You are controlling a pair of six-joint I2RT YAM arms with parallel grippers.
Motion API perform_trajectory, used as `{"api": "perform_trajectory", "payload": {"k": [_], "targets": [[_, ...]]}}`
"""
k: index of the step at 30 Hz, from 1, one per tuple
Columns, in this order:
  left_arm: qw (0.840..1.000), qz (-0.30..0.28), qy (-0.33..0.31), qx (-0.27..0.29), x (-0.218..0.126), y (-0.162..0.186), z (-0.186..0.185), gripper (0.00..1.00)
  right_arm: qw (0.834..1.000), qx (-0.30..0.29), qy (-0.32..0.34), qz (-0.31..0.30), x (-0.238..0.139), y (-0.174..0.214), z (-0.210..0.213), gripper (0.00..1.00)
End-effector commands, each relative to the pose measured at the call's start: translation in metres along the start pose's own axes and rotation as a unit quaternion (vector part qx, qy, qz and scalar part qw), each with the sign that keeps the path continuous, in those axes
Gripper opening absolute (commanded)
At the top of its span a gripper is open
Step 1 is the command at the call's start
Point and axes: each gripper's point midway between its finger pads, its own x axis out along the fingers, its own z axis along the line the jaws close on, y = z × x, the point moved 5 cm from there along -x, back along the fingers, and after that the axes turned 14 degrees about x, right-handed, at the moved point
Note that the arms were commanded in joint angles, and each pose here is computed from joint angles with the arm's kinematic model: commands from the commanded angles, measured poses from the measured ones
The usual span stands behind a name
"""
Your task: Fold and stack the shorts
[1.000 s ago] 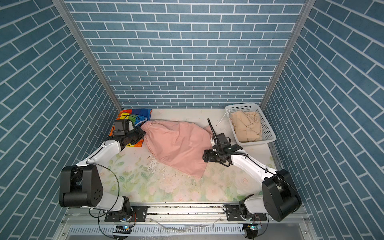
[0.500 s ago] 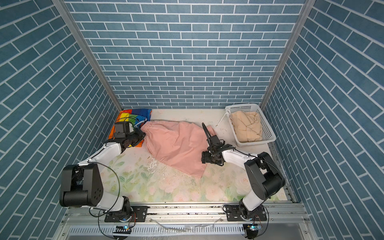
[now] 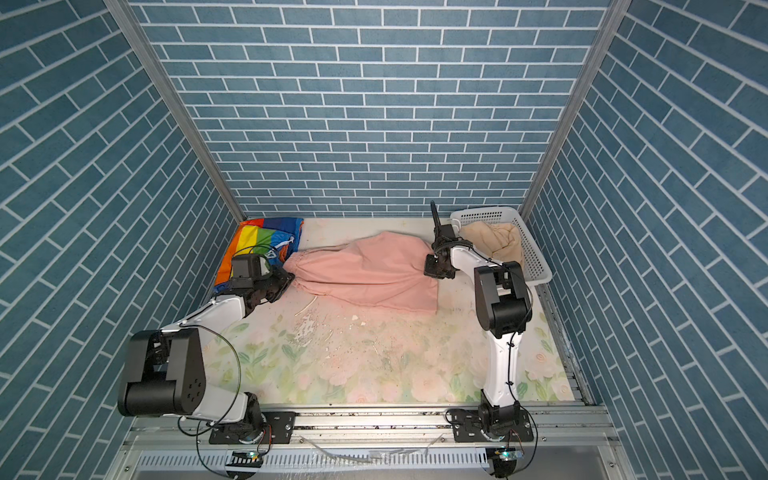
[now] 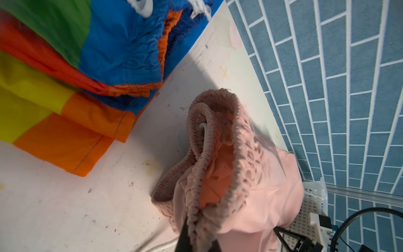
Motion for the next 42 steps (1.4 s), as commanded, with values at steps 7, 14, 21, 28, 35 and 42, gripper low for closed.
{"api": "perform_trajectory", "payload": {"k": [7, 14, 21, 28, 35, 42], "targets": [[0.998, 0.005, 0.020, -0.053, 0.019, 0.027, 0.018, 0.00, 0.999, 0.011, -0.043, 0.020, -0.060, 0.067, 0.000, 0.62], [0.998, -0.001, 0.028, -0.050, 0.019, 0.032, 0.010, 0.00, 0.993, 0.093, -0.067, -0.020, -0.085, 0.144, -0.029, 0.82], [0.999, -0.005, 0.035, -0.042, 0.017, 0.035, 0.002, 0.00, 0.974, 0.189, -0.118, -0.049, -0.074, 0.161, -0.045, 0.78], [0.999, -0.008, 0.040, -0.035, 0.010, 0.034, -0.003, 0.00, 0.955, 0.249, -0.144, -0.070, -0.059, 0.149, -0.040, 0.72], [0.999, -0.013, 0.039, -0.027, 0.005, 0.033, -0.006, 0.00, 0.936, 0.308, -0.144, -0.086, -0.039, 0.145, -0.049, 0.62], [0.999, -0.012, 0.042, -0.026, 0.005, 0.032, -0.007, 0.00, 0.927, 0.336, -0.128, -0.103, -0.025, 0.149, -0.063, 0.50]]}}
